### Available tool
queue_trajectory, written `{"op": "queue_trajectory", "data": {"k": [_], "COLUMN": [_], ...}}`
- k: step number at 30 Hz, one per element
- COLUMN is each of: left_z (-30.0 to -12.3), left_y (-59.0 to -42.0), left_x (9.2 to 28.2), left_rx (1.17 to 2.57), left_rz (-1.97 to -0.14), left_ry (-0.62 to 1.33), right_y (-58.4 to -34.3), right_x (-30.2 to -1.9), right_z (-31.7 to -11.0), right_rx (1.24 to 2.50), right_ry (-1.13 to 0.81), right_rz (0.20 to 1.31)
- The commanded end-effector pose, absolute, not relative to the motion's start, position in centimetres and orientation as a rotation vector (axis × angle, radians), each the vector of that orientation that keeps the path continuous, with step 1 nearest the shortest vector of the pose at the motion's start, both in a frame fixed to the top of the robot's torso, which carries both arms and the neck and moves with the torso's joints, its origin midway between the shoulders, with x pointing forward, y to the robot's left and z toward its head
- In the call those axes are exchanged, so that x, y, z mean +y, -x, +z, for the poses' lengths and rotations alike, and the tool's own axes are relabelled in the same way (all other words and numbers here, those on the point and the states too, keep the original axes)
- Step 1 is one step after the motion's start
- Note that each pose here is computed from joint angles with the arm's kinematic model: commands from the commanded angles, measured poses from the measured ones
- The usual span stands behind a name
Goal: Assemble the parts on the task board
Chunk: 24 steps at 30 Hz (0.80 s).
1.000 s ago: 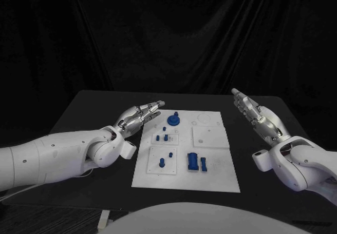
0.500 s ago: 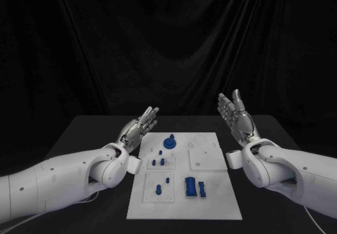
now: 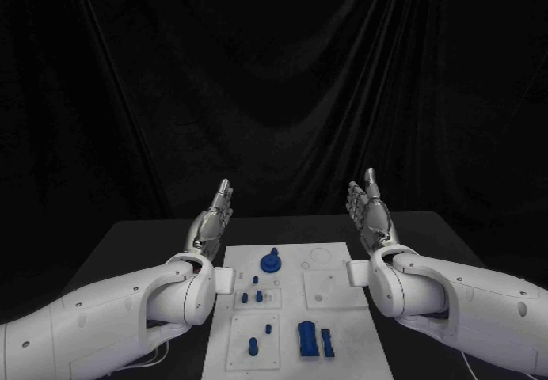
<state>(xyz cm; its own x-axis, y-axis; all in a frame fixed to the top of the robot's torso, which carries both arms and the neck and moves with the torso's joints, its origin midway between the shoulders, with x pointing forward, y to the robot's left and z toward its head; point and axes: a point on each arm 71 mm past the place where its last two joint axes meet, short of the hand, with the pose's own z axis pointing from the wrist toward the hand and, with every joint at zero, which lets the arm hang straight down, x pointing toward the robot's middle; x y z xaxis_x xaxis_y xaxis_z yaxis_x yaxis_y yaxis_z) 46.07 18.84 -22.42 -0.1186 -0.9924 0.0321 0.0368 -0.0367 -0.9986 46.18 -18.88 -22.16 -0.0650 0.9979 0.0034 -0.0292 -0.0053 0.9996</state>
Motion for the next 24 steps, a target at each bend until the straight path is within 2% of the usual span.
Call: {"op": "queue_trajectory", "data": {"k": [1, 24], "left_z": [-22.42, -22.42], "left_y": [-46.17, -46.18], "left_x": [19.24, 19.24], "left_rx": [1.218, 1.218], "left_rz": [-1.229, -1.229], "left_ry": [1.209, 1.209], "right_y": [-46.18, -46.18], "right_x": [-19.24, -19.24], "right_z": [-22.42, -22.42], "right_rx": [1.218, 1.218], "right_ry": [-1.209, -1.209], "right_rz": [1.229, 1.229]}}
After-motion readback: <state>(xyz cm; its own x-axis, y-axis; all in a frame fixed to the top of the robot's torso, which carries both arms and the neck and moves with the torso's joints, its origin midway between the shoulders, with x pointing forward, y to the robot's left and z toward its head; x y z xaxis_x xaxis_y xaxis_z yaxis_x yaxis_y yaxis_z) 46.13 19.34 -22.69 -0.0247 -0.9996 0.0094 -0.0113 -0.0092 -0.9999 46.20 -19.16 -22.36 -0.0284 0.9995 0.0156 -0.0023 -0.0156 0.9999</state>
